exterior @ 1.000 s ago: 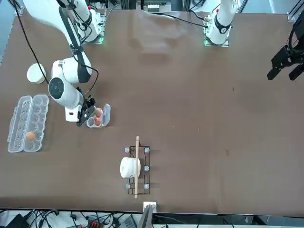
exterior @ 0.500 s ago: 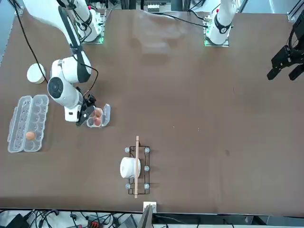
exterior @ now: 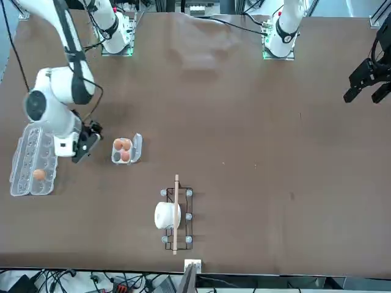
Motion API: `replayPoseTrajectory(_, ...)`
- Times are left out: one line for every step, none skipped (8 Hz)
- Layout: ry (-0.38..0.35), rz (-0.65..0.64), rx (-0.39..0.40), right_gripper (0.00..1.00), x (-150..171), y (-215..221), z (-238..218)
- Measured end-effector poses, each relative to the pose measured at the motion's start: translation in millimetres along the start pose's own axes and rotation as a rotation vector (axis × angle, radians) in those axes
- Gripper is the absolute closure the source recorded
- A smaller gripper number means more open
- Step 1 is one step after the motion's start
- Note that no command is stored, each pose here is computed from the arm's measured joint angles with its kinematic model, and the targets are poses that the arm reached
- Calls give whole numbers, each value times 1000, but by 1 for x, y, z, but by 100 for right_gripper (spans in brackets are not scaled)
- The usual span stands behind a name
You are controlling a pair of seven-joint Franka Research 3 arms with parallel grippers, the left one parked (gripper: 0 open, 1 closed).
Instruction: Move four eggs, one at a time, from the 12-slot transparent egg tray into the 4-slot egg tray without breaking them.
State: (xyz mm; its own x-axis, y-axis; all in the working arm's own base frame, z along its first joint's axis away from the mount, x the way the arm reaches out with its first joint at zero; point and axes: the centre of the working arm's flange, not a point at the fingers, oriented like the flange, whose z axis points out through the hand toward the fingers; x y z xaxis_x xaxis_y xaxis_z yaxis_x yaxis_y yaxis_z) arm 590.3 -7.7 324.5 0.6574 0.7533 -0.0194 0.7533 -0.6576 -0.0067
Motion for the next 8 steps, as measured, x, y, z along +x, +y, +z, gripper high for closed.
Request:
replayPoseTrajectory(9,-52,-14,0,-24,27,-7)
replayPoseTrajectory(17,-112,-31,0,-47,53,-13)
replayPoseTrajectory(23,-173,-52,0,-68,81,-19)
replayPoseTrajectory(26,-230,-74,0,-87,111,-22)
replayPoseTrajectory(25,-267,-90,0,-103,138,-19)
replayPoseTrajectory(21,-286,-95,0,-116,160,-11)
replayPoseTrajectory(15,-316,-95,0,-124,176,0)
replayPoseTrajectory(20,-364,-91,0,-129,189,11)
